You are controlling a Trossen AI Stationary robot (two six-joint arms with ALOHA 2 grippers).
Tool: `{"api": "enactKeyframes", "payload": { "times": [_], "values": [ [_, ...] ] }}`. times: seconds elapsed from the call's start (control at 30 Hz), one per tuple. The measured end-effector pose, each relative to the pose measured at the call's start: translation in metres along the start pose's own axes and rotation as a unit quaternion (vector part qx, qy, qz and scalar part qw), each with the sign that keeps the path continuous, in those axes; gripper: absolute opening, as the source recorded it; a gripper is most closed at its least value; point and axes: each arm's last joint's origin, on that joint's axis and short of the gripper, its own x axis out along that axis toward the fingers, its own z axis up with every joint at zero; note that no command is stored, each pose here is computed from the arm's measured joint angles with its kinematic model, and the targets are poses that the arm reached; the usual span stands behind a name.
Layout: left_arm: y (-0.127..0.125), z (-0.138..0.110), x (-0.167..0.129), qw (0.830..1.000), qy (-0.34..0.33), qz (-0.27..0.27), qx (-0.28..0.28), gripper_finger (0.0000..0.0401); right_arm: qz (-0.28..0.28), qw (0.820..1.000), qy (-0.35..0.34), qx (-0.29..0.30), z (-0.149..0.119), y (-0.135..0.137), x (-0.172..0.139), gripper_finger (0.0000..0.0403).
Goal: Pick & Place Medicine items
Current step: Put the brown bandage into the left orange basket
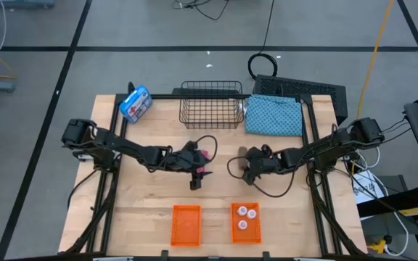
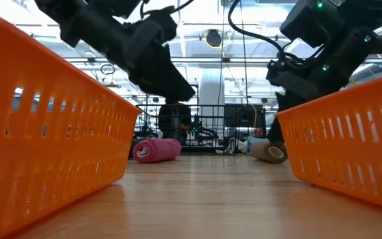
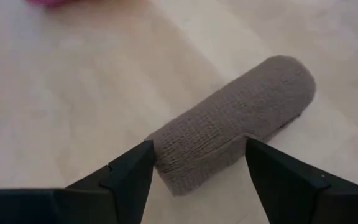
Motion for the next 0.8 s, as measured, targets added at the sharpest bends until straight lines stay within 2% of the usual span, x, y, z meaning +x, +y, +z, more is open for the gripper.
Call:
{"api": "enactKeyframes", "payload": {
  "times": [0.13, 0.27, 0.4, 0.53, 0.67, 0.8],
  "values": [
    [-0.001, -0.005, 0.009, 1.000, 0.001, 0.000, -0.001, 0.0225, -0.045, 0.998, -0.024, 0.023, 0.001, -0.005, 0.004, 0.0245],
    [-0.002, -0.006, 0.012, 1.000, -0.006, -0.001, -0.003, 0.0225, -0.060, 0.998, -0.009, 0.024, -0.002, -0.010, 0.010, 0.0245],
    [-0.002, -0.007, 0.012, 1.000, -0.003, -0.001, -0.004, 0.0225, -0.041, 0.997, 0.069, 0.000, -0.018, -0.017, 0.013, 0.0244],
    [-0.001, -0.007, 0.012, 1.000, 0.000, 0.000, -0.013, 0.0225, -0.046, 0.991, 0.121, 0.019, -0.025, -0.023, 0.009, 0.0244],
    [-0.001, -0.007, 0.012, 1.000, -0.001, 0.000, -0.012, 0.0225, -0.049, 0.991, 0.119, 0.021, -0.025, -0.024, 0.005, 0.0244],
    [-0.001, -0.006, 0.012, 1.000, -0.005, 0.000, -0.011, 0.0225, -0.020, 0.995, 0.088, 0.028, -0.020, -0.018, 0.007, 0.0244]
  ]
}}
